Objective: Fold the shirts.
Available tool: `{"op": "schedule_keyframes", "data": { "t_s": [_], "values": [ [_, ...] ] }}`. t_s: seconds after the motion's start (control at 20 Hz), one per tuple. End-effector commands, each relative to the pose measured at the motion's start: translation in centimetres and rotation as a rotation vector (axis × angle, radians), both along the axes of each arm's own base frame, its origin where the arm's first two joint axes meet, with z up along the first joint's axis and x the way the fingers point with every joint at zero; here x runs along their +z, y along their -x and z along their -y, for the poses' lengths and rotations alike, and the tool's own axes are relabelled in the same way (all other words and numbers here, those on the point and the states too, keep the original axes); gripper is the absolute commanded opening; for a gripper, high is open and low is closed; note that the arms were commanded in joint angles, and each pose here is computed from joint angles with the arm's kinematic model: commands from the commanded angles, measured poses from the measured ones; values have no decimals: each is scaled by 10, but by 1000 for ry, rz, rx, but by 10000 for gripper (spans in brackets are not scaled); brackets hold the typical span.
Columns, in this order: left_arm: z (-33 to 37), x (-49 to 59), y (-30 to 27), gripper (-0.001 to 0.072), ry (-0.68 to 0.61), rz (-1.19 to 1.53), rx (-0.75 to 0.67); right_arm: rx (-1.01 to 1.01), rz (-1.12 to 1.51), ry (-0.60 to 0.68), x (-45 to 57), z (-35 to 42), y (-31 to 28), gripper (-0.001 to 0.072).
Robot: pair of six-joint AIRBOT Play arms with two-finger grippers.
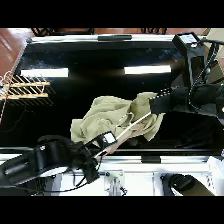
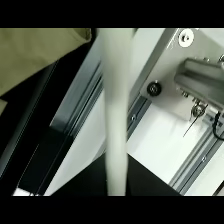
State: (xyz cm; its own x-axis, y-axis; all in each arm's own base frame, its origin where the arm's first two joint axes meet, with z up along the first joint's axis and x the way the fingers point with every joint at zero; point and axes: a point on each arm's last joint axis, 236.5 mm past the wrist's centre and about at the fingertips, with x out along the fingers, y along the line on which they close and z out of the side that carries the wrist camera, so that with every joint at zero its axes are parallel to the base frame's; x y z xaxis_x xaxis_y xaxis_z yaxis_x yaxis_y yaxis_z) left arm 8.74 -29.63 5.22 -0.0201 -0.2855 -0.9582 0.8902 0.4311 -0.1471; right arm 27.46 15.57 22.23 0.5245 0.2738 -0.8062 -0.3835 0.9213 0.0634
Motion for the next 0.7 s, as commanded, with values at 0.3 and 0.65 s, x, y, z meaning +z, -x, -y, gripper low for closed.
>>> {"op": "schedule_keyframes", "data": {
  "t_s": [0.3,0.65],
  "values": [
    [32,4,-75,36,135,50,144,74,46,-107,23,-18,15,53],
    [40,13,-98,35,217,61,216,103,52,-216,43,-27,41,53]
  ]
}}
